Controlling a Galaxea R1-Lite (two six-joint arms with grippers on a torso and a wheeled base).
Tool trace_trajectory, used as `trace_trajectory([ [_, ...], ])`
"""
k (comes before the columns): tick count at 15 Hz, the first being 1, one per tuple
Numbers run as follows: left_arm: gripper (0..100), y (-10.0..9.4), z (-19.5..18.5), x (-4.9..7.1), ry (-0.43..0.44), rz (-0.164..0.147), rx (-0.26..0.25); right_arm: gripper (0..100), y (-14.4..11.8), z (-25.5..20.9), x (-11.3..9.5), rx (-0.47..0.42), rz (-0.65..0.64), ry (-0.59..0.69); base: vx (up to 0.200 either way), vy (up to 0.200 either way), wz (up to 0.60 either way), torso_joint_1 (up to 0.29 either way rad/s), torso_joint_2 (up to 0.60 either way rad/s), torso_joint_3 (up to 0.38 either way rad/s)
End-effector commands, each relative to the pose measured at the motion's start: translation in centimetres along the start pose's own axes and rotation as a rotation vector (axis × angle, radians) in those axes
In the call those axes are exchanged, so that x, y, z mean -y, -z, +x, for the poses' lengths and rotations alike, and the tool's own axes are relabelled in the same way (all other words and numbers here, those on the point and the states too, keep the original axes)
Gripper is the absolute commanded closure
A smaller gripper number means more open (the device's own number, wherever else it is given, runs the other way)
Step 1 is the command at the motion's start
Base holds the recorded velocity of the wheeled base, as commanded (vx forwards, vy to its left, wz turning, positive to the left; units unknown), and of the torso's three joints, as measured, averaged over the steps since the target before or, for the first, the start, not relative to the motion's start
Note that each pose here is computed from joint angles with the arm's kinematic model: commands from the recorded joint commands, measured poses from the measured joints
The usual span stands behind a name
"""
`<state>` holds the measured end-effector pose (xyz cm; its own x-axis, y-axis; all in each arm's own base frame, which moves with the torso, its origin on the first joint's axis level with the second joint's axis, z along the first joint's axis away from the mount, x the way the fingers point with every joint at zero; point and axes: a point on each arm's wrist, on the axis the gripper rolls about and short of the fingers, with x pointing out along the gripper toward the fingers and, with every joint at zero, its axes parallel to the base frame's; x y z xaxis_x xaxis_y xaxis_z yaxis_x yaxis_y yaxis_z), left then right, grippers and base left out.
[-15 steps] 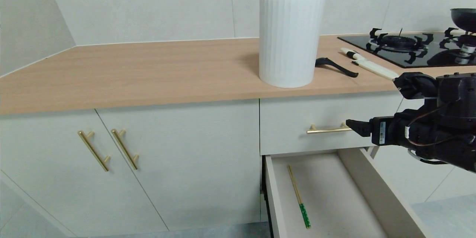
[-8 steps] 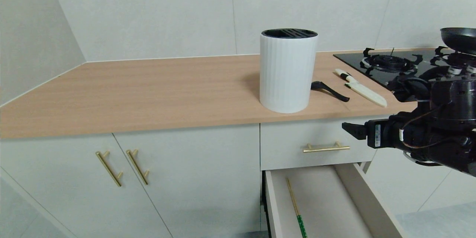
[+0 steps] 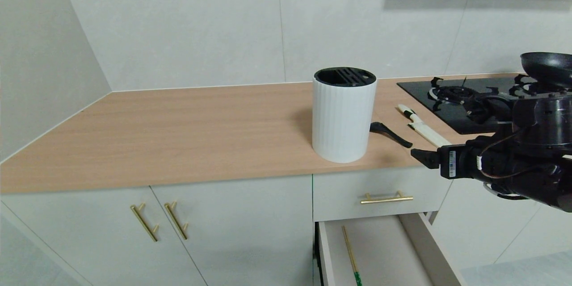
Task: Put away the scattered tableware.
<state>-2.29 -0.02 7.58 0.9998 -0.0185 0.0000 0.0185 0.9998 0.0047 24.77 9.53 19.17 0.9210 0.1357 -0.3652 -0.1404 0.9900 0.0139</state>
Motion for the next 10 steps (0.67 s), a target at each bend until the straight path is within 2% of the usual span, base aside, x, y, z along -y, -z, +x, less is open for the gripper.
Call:
trace_trajectory([
  [1,0,0.0,0.0,0.0,0.0,0.0,0.0,0,0.2,0.3,-0.1,-0.012,-0.003,0.0,0.0,0.0,0.0,0.237,-0.51,-0.286],
  [5,0,0.0,0.0,0.0,0.0,0.0,0.0,0,0.8,1.6,-0.2,-0.043,-0.038,0.006,0.0,0.0,0.0,0.104,-0.22,-0.126],
  [7,0,0.0,0.0,0.0,0.0,0.0,0.0,0,0.0,2.5,-0.2,0.02,-0.031,0.0,0.0,0.0,0.0,0.0,0.0,0.0],
  [10,0,0.0,0.0,0.0,0.0,0.0,0.0,0,-1.6,4.1,0.7,0.05,-0.022,0.008,0.0,0.0,0.0,0.0,0.0,0.0],
])
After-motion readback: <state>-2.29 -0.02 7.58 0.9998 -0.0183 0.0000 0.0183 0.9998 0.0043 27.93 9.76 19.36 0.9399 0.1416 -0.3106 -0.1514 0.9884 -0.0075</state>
